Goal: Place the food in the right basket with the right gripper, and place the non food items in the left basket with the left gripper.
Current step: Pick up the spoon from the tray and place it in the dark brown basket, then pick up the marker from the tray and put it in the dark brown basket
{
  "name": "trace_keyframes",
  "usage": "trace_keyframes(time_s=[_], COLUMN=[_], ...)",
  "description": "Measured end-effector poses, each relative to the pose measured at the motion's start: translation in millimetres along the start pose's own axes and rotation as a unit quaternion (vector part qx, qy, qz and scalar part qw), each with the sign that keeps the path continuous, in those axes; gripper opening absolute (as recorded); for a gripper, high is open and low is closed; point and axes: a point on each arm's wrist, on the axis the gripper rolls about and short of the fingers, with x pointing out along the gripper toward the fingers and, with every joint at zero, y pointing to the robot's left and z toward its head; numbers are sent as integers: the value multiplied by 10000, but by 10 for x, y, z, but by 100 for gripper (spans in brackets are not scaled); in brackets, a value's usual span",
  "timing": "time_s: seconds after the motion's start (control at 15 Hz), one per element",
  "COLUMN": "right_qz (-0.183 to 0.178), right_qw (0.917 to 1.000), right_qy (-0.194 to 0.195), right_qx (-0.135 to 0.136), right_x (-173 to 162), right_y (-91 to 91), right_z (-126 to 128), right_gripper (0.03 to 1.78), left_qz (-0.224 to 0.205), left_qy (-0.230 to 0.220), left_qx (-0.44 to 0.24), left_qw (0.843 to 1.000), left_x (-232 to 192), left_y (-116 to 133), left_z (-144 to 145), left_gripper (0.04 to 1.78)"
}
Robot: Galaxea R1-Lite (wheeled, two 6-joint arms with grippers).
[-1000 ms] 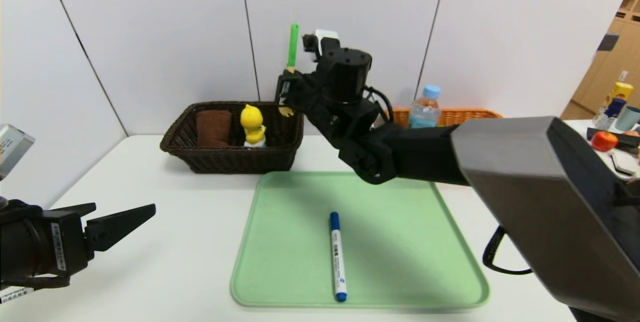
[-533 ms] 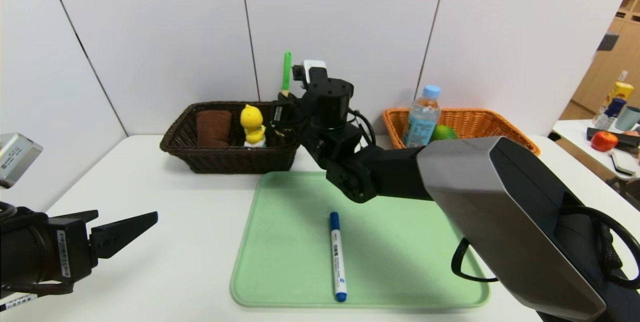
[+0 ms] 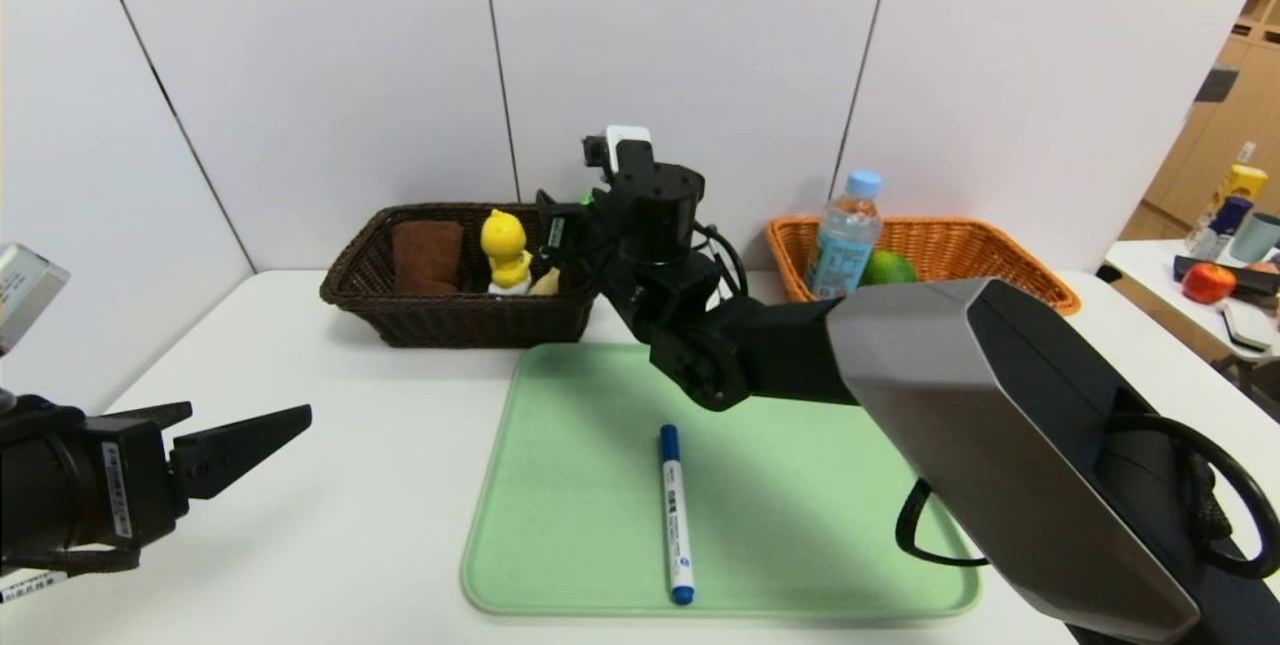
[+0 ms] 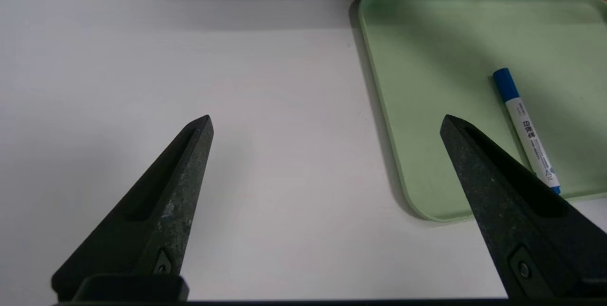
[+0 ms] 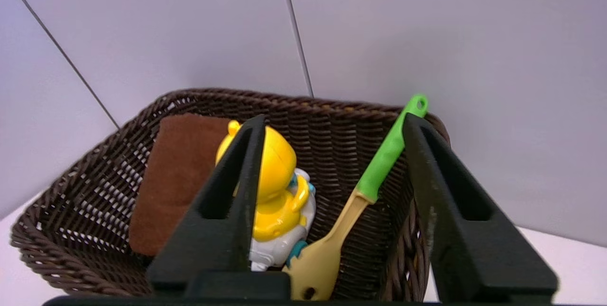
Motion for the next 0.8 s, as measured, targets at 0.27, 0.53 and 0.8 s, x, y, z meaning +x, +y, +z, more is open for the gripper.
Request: trace_keyframes(time_s=[0.27,0.53,0.8], right_qz=[-57,-405,-1474], right_qw=[10000,9963,9539], right_qy=[-15,747,2604], right_qx=[18,-79,221], right_x=[-171,-713,-1458], right_y=[-33,-247,-761], right_z=[680,1631,1931], right_gripper=[131,147,157], left_qz=[-229,-1011,-1350], left_qy=[-520,200,1578], left_qx=[77,126,30], left_qw=[9984,9946,9782], left_x=[-25,28,322], left_y=[-135,-528,-995], left_z=[493,806,829], left_gripper=[169,169,169])
